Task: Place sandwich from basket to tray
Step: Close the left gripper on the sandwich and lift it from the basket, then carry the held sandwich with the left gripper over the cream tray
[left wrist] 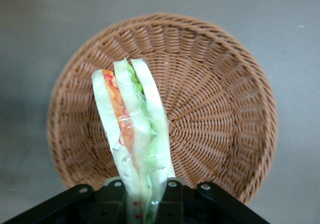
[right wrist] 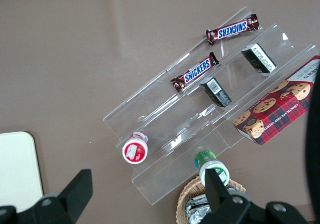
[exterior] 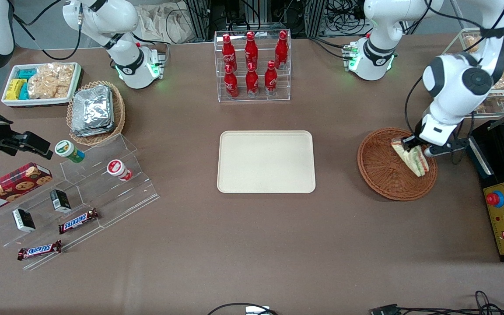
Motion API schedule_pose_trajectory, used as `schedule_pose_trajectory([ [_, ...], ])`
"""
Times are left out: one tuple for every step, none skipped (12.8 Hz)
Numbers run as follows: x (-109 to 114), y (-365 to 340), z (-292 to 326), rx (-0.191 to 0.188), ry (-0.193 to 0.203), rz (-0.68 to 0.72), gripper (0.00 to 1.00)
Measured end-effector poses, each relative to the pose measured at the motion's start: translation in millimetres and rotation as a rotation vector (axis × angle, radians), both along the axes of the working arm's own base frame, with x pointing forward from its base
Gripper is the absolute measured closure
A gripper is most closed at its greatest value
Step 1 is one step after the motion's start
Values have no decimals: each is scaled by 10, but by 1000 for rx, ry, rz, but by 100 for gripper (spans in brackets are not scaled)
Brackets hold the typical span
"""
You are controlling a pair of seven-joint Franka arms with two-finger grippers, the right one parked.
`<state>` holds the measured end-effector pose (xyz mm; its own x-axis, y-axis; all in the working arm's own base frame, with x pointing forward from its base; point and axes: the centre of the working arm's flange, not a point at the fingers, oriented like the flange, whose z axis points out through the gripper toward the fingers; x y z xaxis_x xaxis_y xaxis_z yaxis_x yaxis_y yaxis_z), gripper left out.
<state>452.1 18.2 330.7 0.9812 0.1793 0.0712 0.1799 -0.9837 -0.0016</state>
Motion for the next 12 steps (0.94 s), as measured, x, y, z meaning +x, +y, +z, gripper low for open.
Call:
schedule_pose_trajectory([
  [23,-6,154,4,8,-55,84],
  [60,-22,298,8,25,-117,84],
  [111,-51,436,11,42,-188,84],
  [174,-98,576,17,52,-269,84],
  [229,-176,707,23,58,-347,84],
  [276,-272,830,28,62,-402,84],
  [314,-379,944,33,63,-439,84],
  [342,-496,1041,38,62,-466,83],
  [359,-631,1122,42,61,-491,82],
  [369,-800,1191,45,62,-515,82],
  [373,-984,1240,44,60,-520,78],
  [368,-1173,1274,38,54,-518,78],
])
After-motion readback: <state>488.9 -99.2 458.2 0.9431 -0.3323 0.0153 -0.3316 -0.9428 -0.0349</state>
